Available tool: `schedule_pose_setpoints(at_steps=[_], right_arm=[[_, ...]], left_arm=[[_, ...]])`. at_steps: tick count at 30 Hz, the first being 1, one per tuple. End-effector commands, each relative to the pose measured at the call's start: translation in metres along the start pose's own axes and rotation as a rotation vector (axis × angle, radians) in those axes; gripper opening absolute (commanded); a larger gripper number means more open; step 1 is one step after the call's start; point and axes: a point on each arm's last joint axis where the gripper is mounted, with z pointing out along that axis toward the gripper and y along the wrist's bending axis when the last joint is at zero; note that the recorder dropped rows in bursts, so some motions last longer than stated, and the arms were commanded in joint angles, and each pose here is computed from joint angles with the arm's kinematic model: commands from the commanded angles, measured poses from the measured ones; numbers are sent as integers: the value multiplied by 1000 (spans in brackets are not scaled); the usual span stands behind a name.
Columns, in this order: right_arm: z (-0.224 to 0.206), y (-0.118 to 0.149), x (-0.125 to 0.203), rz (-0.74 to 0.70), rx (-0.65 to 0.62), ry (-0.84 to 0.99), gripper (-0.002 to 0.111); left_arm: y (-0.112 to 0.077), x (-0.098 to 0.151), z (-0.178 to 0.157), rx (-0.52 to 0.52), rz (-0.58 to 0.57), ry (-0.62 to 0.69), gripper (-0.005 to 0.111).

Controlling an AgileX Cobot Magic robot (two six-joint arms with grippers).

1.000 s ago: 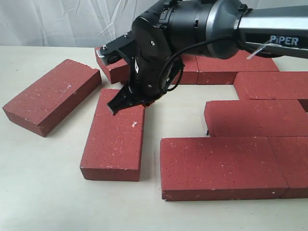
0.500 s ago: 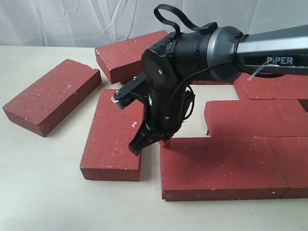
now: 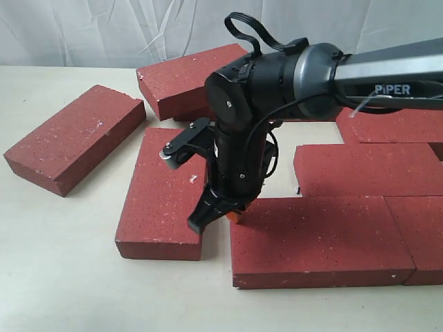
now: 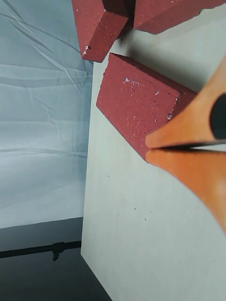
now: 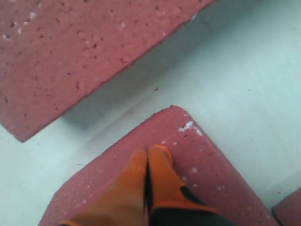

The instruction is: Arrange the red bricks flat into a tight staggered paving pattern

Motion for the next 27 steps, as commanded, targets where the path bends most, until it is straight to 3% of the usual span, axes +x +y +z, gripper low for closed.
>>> schedule_pose_setpoints(at_steps=[1,12,27], right_arm=[[10,11,-2,-17,-124,12,-1],[-9,10,-9,-25,-98,-129,-1],[22,17,-12,-2,-146,-56,-1]], left_arm=[[0,0,0,-2,4,-11,0],[0,0,0,-2,4,-11,0],[0,0,0,-2,4,-11,0]])
